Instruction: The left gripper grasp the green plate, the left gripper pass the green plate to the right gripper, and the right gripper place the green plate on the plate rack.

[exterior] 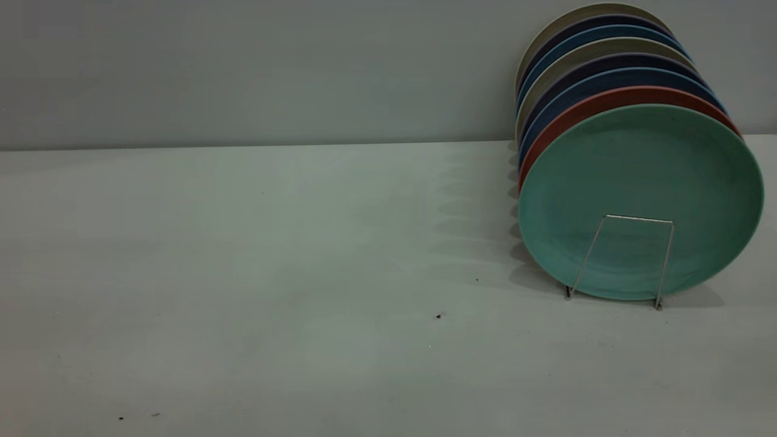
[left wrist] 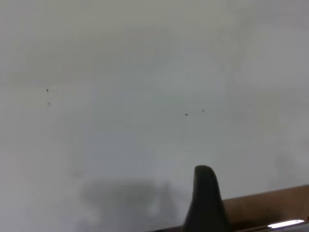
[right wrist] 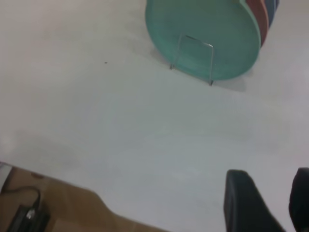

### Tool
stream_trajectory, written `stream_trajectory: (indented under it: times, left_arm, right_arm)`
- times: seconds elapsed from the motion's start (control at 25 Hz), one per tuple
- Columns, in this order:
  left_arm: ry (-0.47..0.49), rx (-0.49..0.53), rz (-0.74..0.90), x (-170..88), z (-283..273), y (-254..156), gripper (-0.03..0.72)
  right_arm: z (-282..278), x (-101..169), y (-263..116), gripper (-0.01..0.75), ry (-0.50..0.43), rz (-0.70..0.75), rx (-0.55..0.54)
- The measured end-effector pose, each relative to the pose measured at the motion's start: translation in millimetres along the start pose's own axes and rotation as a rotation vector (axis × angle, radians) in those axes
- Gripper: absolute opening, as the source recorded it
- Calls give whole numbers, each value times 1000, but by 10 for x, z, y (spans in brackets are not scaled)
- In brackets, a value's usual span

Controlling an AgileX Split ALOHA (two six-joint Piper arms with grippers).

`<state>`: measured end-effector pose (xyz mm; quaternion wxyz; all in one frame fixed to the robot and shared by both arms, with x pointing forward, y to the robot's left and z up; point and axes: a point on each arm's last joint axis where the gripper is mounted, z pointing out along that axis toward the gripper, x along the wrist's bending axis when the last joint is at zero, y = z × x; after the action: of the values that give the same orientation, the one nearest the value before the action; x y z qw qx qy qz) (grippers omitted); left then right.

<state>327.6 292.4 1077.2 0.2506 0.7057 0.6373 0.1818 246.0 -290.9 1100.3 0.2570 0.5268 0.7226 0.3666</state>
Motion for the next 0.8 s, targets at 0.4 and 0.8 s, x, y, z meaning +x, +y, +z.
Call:
stream_trajectory:
  times: [0.4, 0.8]
  left_arm:
    - [18, -81, 92, -82, -76, -674, 568]
    - [164, -224, 74, -44, -288, -1087, 568]
  right_arm:
    - [345, -15, -457, 249, -2, -89, 76]
    - [381, -19, -463, 249, -5, -93, 58]
